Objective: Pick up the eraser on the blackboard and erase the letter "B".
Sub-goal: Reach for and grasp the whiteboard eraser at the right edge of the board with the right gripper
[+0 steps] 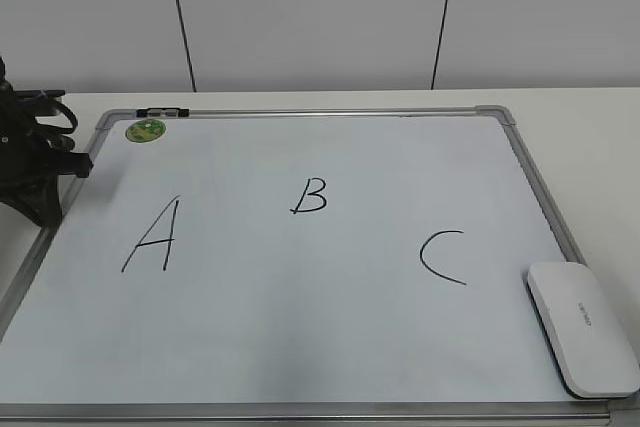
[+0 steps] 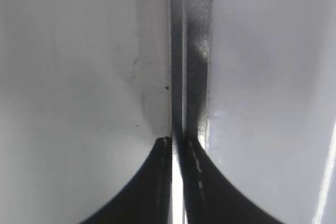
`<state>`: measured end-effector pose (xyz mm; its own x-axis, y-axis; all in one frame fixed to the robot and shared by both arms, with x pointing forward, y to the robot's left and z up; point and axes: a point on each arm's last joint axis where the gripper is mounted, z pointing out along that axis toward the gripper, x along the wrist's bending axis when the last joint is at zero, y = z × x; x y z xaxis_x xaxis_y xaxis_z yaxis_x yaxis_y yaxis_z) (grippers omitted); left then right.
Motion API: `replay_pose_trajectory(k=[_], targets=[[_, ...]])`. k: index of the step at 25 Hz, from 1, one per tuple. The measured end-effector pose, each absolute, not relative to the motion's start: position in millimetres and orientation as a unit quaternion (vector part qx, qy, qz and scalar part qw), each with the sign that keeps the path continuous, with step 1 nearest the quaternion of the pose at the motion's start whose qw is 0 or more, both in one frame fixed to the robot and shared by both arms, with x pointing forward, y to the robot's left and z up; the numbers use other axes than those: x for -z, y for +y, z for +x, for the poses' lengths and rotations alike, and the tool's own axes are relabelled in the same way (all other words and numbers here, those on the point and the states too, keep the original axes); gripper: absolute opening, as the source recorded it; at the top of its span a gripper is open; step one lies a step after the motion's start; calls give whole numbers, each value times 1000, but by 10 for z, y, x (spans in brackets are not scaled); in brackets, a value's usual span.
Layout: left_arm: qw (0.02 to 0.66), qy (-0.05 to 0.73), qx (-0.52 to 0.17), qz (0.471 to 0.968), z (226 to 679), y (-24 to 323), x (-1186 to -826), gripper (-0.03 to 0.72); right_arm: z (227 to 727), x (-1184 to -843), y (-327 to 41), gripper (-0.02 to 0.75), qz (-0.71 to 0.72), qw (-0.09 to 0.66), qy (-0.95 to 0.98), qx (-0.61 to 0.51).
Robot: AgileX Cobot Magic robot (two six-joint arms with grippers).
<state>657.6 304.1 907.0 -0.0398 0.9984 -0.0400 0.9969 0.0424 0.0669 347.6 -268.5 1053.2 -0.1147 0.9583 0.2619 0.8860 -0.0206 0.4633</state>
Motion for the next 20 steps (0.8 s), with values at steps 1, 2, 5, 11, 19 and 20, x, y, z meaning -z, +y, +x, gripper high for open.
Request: replay_pose_trajectory(k=[1,2,5,11,19,20], targets=[[38,721,-10,692,6576,3040,-9070,25,3522,-10509,-2684,555,665,63,696,-264],[38,721,-10,692,6576,3040,-9070,25,3594,-10471,-2677,555,668,57,696,-256],[38,721,-10,692,6576,3040,-9070,25,3733,-10374,-2653,555,668,40,704,-236],[39,722,-8,691,6574,3037,-9070,25,4068,-10234,-2648,555,673,25,713,-193],[40,723,-7,690,6576,3034,-9072,25,4485,-10151,-2545,555,662,16,735,-150],[41,723,-7,690,6576,3033,-9072,25,4520,-10130,-2532,555,662,21,736,-138]])
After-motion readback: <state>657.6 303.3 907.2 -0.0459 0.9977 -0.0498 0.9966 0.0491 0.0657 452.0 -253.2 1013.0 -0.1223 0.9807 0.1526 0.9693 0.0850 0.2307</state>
